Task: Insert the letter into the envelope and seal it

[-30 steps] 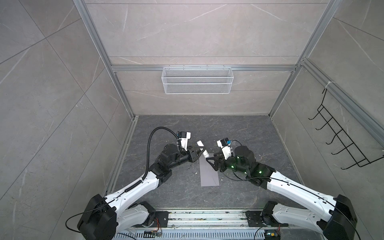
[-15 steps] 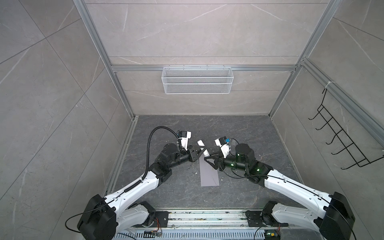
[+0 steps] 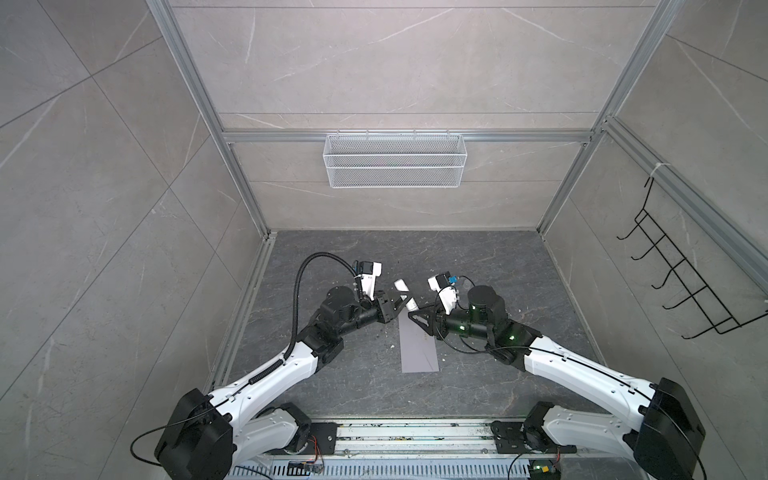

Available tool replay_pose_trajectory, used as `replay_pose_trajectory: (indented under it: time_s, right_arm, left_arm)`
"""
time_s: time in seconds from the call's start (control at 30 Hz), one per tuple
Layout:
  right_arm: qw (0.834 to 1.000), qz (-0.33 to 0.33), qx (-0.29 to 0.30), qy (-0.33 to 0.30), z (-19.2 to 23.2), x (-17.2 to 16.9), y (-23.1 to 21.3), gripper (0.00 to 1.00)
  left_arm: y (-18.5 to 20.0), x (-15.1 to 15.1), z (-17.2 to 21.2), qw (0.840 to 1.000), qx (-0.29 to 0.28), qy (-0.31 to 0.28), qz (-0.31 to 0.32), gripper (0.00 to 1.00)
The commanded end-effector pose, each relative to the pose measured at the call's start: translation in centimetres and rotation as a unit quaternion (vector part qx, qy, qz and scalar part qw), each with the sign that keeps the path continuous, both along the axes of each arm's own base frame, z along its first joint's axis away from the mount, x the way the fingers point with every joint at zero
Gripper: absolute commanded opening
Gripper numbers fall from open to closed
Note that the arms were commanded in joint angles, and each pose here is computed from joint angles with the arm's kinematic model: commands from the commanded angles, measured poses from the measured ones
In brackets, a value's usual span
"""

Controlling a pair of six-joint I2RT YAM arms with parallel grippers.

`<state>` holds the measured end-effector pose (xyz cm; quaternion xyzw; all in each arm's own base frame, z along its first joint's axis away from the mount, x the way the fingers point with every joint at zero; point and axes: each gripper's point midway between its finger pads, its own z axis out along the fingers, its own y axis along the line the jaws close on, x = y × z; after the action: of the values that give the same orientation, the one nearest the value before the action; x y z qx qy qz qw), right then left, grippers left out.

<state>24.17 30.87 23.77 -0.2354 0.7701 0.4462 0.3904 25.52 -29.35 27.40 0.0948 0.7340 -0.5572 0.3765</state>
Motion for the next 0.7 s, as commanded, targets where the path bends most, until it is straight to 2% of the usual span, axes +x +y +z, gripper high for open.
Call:
replay_pose_trajectory:
  time_s: [0.0, 0.1, 0.37, 0.57, 0.67]
  right_arm:
    - [1.0, 0.002, 0.014, -0.007, 0.8, 0.2, 0.3, 0.35]
    - [1.0, 0.002, 0.013, -0.006, 0.8, 0.3, 0.3, 0.33]
    - [1.0, -0.019, 0.006, -0.007, 0.9, 0.9, -0.1, 0.11]
    - [0.999, -0.051, -0.013, -0.007, 0.7, 1.7, -0.9, 0.0]
    - [0.997, -0.069, -0.027, -0.006, 0.4, 2.1, -1.4, 0.0]
  left_arm:
    - [-0.4, -0.1, 3.1, 0.999, -0.035, -0.034, -0.015, 0.0]
    - [-0.5, -0.1, 2.9, 0.999, -0.034, -0.03, -0.016, 0.0]
    - [-0.6, 0.0, 2.4, 0.999, -0.032, -0.026, -0.016, 0.0]
    - [-0.7, 0.2, 1.9, 0.999, -0.028, -0.021, -0.015, 0.0]
    - [-0.7, 0.3, 1.6, 0.999, -0.026, -0.019, -0.013, 0.0]
